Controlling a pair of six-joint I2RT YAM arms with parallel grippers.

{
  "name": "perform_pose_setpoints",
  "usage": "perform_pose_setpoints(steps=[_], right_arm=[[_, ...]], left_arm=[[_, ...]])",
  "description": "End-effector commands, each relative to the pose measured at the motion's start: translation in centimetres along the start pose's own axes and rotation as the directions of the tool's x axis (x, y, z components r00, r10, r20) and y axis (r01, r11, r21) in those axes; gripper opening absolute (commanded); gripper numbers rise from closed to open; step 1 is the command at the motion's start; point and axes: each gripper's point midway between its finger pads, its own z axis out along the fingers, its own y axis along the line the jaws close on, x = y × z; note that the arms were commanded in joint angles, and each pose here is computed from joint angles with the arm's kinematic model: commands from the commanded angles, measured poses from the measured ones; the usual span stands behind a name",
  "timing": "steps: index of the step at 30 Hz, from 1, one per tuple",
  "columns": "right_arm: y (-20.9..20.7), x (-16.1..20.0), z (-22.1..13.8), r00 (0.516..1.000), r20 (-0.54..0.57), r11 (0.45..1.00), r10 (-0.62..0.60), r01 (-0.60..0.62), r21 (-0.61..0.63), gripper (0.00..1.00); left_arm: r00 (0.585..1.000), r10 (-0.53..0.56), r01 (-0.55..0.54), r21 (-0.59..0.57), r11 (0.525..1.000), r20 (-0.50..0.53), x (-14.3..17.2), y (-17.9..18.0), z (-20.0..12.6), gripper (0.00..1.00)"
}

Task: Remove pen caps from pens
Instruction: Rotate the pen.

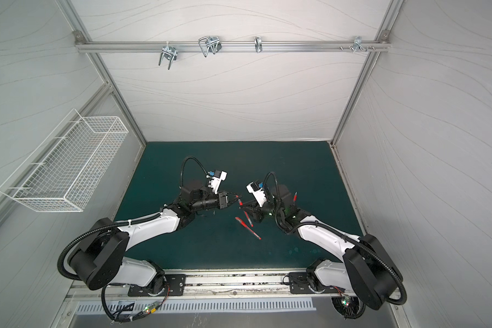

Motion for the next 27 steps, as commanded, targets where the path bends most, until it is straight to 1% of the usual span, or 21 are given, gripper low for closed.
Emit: perform_pose_setpoints(steps=[1,4,6,9,11,13,15,16,18,20,24,26,27], right_arm=[[0.8,-1.4,0.1,0.999,0.034,0.999,-0.032,0.033,-0.034,0.0],[0.8,-1.5,0.1,0.999,0.039,0.999,-0.033,0.034,-0.034,0.0],[0.8,-1.5,0.1,0.999,0.039,0.999,-0.031,0.032,-0.034,0.01],[0.5,-1.6,-0.2,0.999,0.041,1.0,-0.031,0.031,-0.003,0.2],[-0.1,-1.8,-0.6,0.998,0.046,0.998,-0.036,0.034,0.049,0.34],[-0.7,-2.1,-1.3,0.998,0.055,0.993,-0.042,0.036,0.11,0.43],[-1.1,-2.4,-2.0,0.995,0.063,0.978,-0.083,0.069,0.195,0.46],[-1.0,-2.5,-2.2,0.992,0.062,0.968,-0.114,0.097,0.232,0.46],[-0.6,-2.8,-2.5,0.979,0.053,0.934,-0.197,0.171,0.312,0.47],[-0.4,-3.2,-2.7,0.963,0.036,0.888,-0.267,0.231,0.398,0.47],[-0.7,-3.8,-3.3,0.934,-0.013,0.756,-0.358,0.298,0.583,0.46],[-0.6,-4.0,-3.4,0.919,-0.036,0.699,-0.393,0.324,0.638,0.44],[-0.5,-4.1,-3.4,0.913,-0.044,0.681,-0.406,0.334,0.652,0.43]], left_arm=[[0.998,0.058,-0.059,0.054,0.997,0.037,-1.9,-1.8,0.4,0.17],[0.998,0.055,-0.057,0.052,0.997,0.036,-1.8,-1.7,0.4,0.09],[0.998,0.057,-0.058,0.051,0.997,0.037,-1.8,-1.8,0.4,0.07],[0.997,0.059,-0.061,0.037,0.997,0.041,-1.9,-1.6,0.3,0.05],[0.997,0.063,-0.064,0.013,0.998,0.048,-2.0,-1.4,0.1,0.04],[0.996,0.064,-0.063,-0.022,0.998,0.054,-2.1,-0.9,-0.1,0.03],[0.996,0.068,-0.065,-0.054,0.996,0.062,-2.2,-0.5,-0.4,0.01],[0.995,0.069,-0.065,-0.065,0.996,0.065,-2.2,-0.4,-0.4,0.01],[0.995,0.069,-0.064,-0.076,0.995,0.068,-2.3,-0.3,-0.5,0.0],[0.996,0.067,-0.062,-0.077,0.995,0.065,-2.2,-0.2,-0.5,0.0],[0.995,0.067,-0.061,-0.082,0.995,0.068,-2.3,-0.2,-0.5,0.0],[0.996,0.067,-0.061,-0.085,0.994,0.067,-2.3,-0.2,-0.6,0.0],[0.995,0.069,-0.063,-0.086,0.994,0.068,-2.3,-0.2,-0.6,0.0]])
